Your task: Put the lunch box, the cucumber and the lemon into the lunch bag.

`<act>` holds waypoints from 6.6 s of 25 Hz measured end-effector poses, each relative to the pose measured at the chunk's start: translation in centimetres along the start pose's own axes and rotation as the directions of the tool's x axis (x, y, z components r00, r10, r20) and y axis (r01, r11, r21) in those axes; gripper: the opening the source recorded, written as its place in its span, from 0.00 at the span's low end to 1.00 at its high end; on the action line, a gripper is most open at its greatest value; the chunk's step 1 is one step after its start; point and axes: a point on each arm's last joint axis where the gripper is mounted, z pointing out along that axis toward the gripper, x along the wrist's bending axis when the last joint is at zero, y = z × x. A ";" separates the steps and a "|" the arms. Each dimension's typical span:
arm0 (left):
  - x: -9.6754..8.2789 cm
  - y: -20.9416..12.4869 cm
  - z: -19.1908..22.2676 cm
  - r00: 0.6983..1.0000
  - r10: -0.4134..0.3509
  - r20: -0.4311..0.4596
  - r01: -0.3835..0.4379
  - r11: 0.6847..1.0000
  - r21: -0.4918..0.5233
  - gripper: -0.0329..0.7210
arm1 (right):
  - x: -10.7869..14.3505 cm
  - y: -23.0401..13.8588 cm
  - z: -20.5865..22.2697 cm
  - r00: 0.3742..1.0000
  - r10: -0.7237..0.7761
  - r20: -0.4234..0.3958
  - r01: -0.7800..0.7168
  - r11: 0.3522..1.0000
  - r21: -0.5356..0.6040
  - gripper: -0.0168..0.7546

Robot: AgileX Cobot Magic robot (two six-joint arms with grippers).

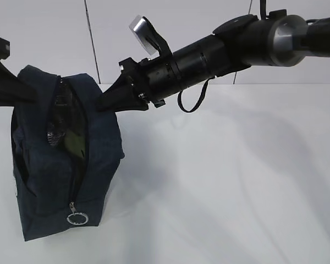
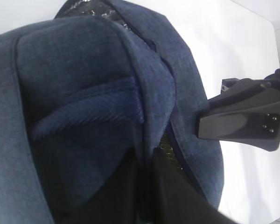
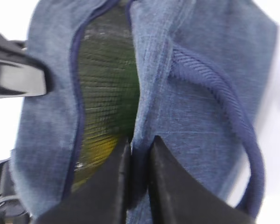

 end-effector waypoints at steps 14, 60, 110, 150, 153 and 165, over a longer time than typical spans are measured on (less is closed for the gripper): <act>-2.0 -0.4 0.4 0.987 0.052 0.149 -0.052 0.999 0.001 0.07 | 5.0 1.0 -3.5 0.981 -0.125 0.147 0.115 0.991 0.074 0.05; -7.3 -0.1 9.6 0.921 0.090 0.380 -0.095 0.995 -0.006 0.07 | 9.9 -0.6 -11.7 0.753 0.083 0.653 -0.163 0.985 0.064 0.05; -6.4 2.3 8.9 0.932 0.186 0.310 -0.159 0.981 -0.110 0.83 | 9.4 0.1 -12.4 0.682 0.059 0.729 -0.169 0.982 0.080 0.79; -5.0 -13.9 -16.2 0.906 0.417 -0.071 -0.421 0.905 -0.064 0.72 | 27.2 -19.8 -22.1 0.737 0.018 0.675 0.071 0.992 -0.104 0.78; -4.5 -15.2 -16.6 0.908 0.416 -0.051 -0.419 0.902 -0.101 0.72 | 27.7 -21.6 -22.4 0.738 0.008 0.674 0.095 0.989 -0.115 0.78; -4.5 -15.8 -17.3 0.904 0.426 -0.039 -0.426 0.890 -0.160 0.71 | 27.5 -23.2 -22.5 0.734 0.012 0.680 0.134 0.978 -0.161 0.77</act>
